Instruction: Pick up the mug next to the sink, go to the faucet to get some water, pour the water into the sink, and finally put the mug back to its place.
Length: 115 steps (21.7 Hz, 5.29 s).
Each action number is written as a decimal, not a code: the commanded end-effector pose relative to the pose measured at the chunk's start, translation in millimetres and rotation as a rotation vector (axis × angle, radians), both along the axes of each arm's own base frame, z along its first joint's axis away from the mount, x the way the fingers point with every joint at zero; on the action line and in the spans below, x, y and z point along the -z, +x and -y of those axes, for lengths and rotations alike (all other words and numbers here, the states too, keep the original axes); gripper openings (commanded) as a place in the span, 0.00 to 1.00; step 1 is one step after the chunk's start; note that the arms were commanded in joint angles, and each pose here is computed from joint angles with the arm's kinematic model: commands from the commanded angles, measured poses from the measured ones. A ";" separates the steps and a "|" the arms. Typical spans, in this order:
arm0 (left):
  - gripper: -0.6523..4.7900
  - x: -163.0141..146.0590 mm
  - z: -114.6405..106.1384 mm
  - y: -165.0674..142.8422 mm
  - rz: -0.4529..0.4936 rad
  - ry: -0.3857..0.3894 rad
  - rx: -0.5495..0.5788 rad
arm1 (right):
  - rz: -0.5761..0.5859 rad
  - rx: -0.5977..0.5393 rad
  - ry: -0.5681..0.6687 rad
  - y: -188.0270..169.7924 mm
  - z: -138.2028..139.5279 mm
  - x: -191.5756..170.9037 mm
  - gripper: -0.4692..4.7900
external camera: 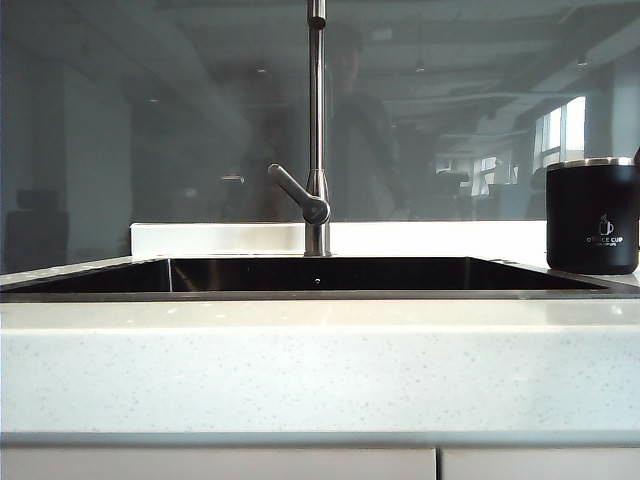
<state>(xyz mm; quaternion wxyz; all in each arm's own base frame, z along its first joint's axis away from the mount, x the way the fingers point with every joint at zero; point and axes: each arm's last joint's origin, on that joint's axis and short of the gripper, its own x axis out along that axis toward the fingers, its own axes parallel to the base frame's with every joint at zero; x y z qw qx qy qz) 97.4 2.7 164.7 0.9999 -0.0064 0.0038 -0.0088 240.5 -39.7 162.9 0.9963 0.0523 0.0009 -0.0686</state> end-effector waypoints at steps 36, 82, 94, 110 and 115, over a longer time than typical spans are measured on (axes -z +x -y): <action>0.11 -33.0 0.6 17.2 0.281 -0.181 0.080 | 0.041 -0.370 0.128 93.9 -69.7 -92.2 0.08; 0.85 -45.6 116.0 446.2 0.166 -0.244 1.099 | 0.038 -0.513 0.008 174.2 -202.5 -208.3 0.08; 0.59 -50.3 117.0 438.4 0.158 -0.193 1.295 | 0.029 -0.513 0.007 174.1 -202.5 -207.5 0.08; 0.59 -44.7 109.9 447.2 0.229 -0.112 1.100 | 0.032 -0.513 0.007 174.1 -202.5 -207.9 0.08; 0.59 -43.4 107.7 448.2 0.225 -0.100 1.092 | 0.039 -0.513 0.008 174.1 -202.5 -208.5 0.08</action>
